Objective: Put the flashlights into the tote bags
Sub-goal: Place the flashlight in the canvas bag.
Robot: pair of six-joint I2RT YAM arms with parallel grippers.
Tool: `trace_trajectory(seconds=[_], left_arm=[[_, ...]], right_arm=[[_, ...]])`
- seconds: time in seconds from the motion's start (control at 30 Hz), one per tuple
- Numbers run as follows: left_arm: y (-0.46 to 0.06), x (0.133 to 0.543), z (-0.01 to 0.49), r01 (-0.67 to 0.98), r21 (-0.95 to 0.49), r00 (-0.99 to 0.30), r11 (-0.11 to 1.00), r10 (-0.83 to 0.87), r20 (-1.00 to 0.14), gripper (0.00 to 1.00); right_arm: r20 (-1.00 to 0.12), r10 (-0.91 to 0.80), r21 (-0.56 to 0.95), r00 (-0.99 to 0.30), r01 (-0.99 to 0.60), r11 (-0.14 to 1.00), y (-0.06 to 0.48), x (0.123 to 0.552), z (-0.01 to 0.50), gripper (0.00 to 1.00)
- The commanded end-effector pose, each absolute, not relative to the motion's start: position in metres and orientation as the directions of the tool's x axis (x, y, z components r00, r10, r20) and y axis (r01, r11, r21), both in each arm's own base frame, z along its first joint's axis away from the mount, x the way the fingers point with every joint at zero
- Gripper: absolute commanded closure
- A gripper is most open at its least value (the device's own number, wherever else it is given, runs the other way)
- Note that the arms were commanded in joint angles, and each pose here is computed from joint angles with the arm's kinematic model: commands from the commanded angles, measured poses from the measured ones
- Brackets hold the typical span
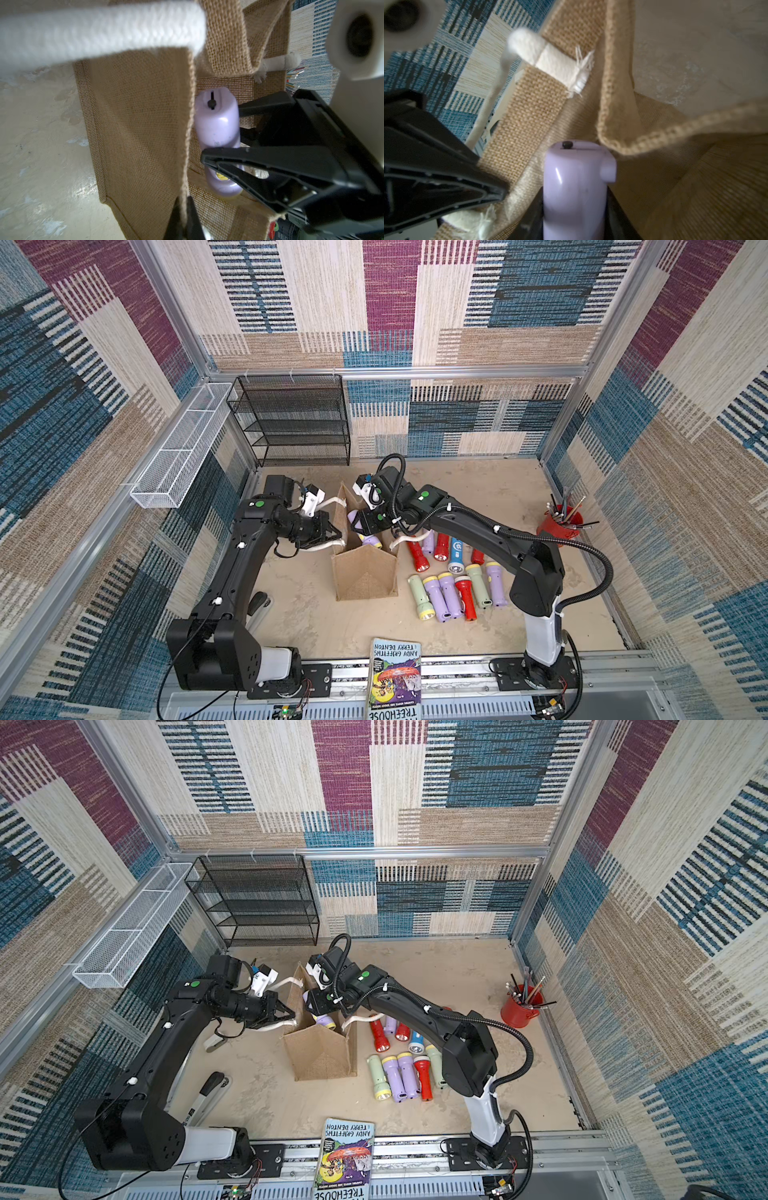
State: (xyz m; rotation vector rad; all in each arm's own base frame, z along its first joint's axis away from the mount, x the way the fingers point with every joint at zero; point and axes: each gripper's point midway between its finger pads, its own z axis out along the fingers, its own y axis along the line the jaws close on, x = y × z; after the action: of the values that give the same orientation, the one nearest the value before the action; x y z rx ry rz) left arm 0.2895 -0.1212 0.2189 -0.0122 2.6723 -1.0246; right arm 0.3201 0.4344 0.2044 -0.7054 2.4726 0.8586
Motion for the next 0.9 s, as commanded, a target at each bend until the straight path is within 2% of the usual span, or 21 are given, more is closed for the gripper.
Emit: trace_trajectory(seconds=[0.0, 0.47, 0.67, 0.87], left_arm=[[-0.122, 0.291, 0.219, 0.083, -0.668, -0.961, 0.739, -0.117, -0.250, 1.00], [-0.123, 0.293, 0.217, 0.081, -0.669, -0.963, 0.739, -0.115, -0.244, 1.00], [-0.121, 0.293, 0.214, 0.078, -0.661, -0.964, 0.746, -0.113, -0.241, 1.00], [-0.121, 0.295, 0.214, 0.078, -0.659, -0.964, 0.748, -0.113, -0.242, 1.00]], right_arm=[[-0.519, -0.349, 0.364, -0.780, -0.571, 0.736, 0.422, 0.327, 0.183, 0.79], [-0.349, -0.391, 0.315, -0.852, -0.499, 0.807, 0.415, 0.324, 0.090, 0.77], [-0.305, -0.405, 0.269, -0.862, -0.486, 0.832, 0.407, 0.324, 0.060, 0.67], [-0.310, -0.403, 0.271, -0.861, -0.487, 0.831, 0.410, 0.326, 0.061, 0.53]])
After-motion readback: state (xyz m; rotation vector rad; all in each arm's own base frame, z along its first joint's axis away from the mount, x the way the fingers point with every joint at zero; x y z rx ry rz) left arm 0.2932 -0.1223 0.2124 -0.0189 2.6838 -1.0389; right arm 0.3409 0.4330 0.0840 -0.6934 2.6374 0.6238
